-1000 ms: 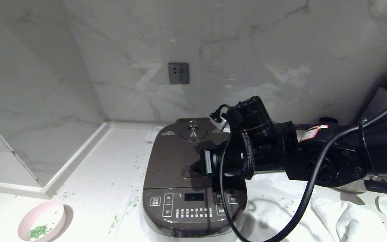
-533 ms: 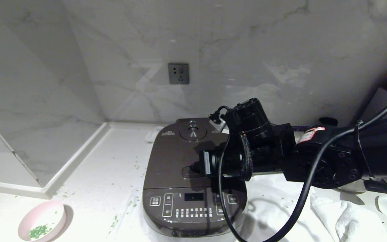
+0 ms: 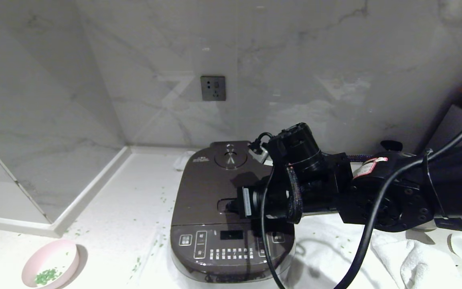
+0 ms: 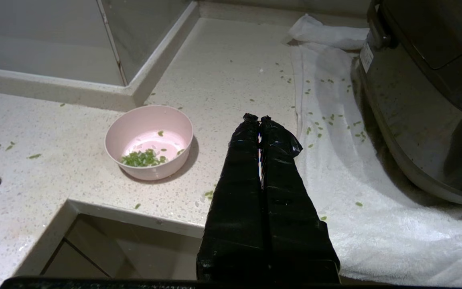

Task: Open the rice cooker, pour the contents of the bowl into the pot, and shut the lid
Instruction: Open the rice cooker

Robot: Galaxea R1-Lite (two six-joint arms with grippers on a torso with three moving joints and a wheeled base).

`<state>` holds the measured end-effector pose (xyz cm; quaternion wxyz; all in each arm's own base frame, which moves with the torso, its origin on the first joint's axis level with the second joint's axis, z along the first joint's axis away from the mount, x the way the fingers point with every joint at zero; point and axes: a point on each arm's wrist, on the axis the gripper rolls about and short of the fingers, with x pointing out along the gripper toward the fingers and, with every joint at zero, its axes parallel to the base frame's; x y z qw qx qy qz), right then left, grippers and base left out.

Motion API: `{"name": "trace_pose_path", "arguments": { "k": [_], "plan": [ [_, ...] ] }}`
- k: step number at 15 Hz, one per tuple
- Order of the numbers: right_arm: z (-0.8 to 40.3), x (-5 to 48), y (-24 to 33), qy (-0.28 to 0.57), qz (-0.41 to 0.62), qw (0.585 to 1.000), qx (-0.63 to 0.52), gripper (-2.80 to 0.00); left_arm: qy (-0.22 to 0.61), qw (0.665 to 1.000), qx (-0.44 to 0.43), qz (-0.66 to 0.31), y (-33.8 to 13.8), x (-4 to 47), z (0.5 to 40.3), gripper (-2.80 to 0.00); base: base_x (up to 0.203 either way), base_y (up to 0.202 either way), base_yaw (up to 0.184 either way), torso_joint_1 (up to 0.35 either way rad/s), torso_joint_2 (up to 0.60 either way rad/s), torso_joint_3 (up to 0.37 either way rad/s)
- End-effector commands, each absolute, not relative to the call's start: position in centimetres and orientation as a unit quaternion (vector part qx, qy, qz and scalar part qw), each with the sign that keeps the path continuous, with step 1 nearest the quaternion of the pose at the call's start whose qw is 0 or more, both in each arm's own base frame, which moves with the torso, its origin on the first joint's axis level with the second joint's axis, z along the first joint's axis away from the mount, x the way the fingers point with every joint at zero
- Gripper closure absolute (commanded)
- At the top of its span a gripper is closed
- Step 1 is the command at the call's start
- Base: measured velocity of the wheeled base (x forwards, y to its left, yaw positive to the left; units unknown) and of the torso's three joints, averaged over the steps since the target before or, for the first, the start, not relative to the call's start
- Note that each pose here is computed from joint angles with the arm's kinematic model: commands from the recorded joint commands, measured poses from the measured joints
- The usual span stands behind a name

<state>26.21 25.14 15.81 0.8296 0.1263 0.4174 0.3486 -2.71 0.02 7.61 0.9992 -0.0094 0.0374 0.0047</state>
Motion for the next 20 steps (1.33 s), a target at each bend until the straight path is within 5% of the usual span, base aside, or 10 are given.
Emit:
{"name": "trace_pose_path", "arguments": {
  "k": [1, 20],
  "plan": [
    [16.2, 26.1, 25.0, 0.414, 0.349, 0.831, 0.129, 0.00, 0.037, 0.999, -0.010, 0.005, 0.0, -2.7, 7.6, 0.00, 0.000, 0.000, 0.000, 0.000, 0.00, 0.000],
    [29.6, 22.0, 21.2, 0.173, 0.387, 0.892, 0.154, 0.00, 0.037, 0.999, -0.011, 0.005, 0.0, -2.7, 7.6, 0.00, 0.000, 0.000, 0.000, 0.000, 0.00, 0.000]
  ]
}}
